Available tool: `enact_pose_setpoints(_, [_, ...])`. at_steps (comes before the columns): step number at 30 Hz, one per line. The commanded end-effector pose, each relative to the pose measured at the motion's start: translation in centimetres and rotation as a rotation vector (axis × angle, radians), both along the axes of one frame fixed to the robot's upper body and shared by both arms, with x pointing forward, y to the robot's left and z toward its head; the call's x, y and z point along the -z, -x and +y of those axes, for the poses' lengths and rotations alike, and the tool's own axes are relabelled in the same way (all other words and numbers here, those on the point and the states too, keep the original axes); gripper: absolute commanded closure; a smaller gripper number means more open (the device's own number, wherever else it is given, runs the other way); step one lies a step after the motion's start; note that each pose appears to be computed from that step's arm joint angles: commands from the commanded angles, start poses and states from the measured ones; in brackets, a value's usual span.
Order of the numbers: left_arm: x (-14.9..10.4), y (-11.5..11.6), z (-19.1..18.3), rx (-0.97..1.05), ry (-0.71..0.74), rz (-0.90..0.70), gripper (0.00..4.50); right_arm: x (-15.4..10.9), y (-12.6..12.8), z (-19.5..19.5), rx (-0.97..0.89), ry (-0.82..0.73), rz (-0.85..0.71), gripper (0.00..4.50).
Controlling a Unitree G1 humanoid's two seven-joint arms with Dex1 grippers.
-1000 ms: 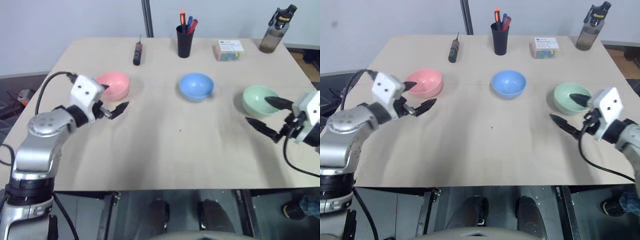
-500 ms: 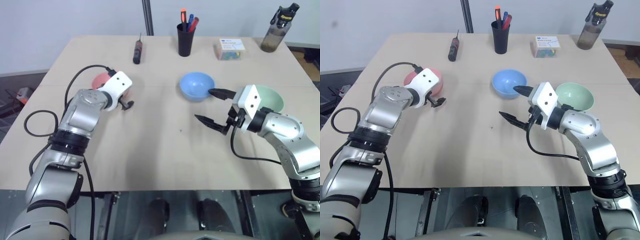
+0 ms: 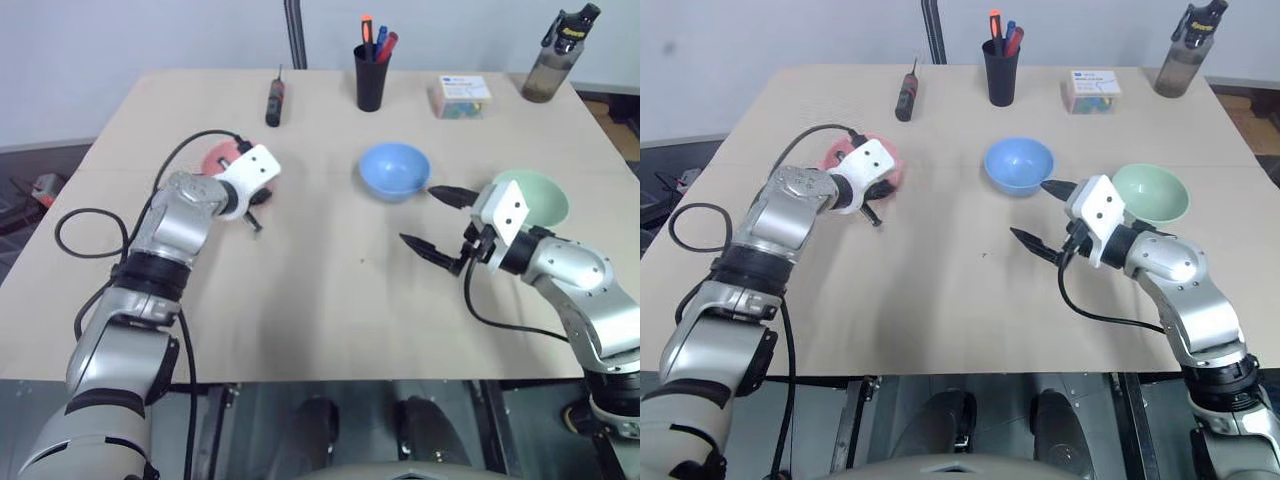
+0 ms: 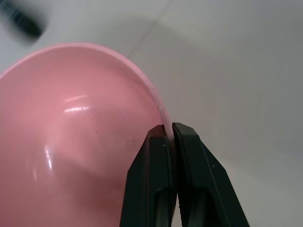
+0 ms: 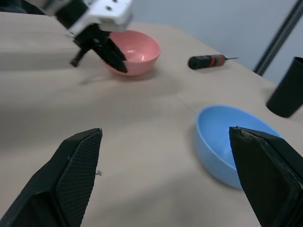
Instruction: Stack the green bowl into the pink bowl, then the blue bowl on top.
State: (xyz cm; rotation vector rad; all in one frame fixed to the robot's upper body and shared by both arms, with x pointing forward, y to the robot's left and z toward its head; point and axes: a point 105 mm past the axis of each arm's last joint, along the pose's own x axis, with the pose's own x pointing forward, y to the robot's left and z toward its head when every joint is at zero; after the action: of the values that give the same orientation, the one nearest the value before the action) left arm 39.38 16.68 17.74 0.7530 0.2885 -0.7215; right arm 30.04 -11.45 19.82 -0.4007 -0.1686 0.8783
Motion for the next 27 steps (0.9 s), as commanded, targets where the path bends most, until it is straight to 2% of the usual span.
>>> enact_pose_setpoints(1, [-2.9, 4.9, -4.8, 0.327, 0.056, -0.040, 4.44, -1.3, 0.5, -1.3, 0.038, 0.003, -0.057, 0.00])
enact_pose_setpoints(4, [-2.2, 7.4, -6.8, 0.475, 0.079, -0.013, 4.44, -1.0, 0.6, -2.2, 0.073, 0.016, -0.050, 0.00])
enact_pose_setpoints(10, [0.1, 9.2, -8.1, 0.608, 0.047, 0.085, 4.44, -0.7, 0.6, -2.9, 0.115, 0.036, -0.043, 0.00])
enact_pose_setpoints(12, [1.0, 9.3, -8.3, 0.630, 0.017, 0.103, 3.73, -0.4, 0.6, -3.2, 0.129, 0.048, -0.039, 0.00])
enact_pose_setpoints(13, [1.1, 9.4, -8.4, 0.643, 0.018, 0.113, 3.69, -0.3, 0.5, -3.3, 0.138, 0.051, -0.038, 0.00])
enact_pose_setpoints(14, [1.1, 9.4, -8.6, 0.648, 0.025, 0.110, 3.15, -0.2, 0.5, -3.4, 0.148, 0.054, -0.035, 0.00])
enact_pose_setpoints(15, [1.0, 9.4, -8.7, 0.654, 0.034, 0.105, 2.97, -0.2, 0.4, -3.5, 0.157, 0.056, -0.033, 0.00])
enact_pose_setpoints(16, [0.9, 9.4, -8.8, 0.656, 0.043, 0.099, 2.43, 0.0, 0.4, -3.6, 0.169, 0.062, -0.032, 0.00])
enact_pose_setpoints(19, [0.9, 9.9, -8.7, 0.667, 0.062, 0.115, 1.55, 0.6, 0.2, -4.4, 0.222, 0.092, -0.017, 0.00])
enact_pose_setpoints(22, [-0.3, 10.7, -8.7, 0.700, 0.173, 0.160, 0.39, 1.2, -0.7, -5.6, 0.314, 0.119, 0.008, 0.00])
enact_pose_setpoints(23, [-1.1, 10.2, -8.4, 0.660, 0.228, 0.131, 0.07, 1.5, -1.3, -6.4, 0.356, 0.132, 0.020, 0.00])
enact_pose_setpoints(26, [-3.1, 9.2, -6.7, 0.542, 0.361, 0.057, 0.07, 2.4, -2.9, -8.5, 0.474, 0.188, 0.049, 0.00])
enact_pose_setpoints(27, [-4.1, 9.4, -6.6, 0.558, 0.480, 0.021, 0.07, 2.7, -3.4, -8.9, 0.499, 0.202, 0.061, 0.00])
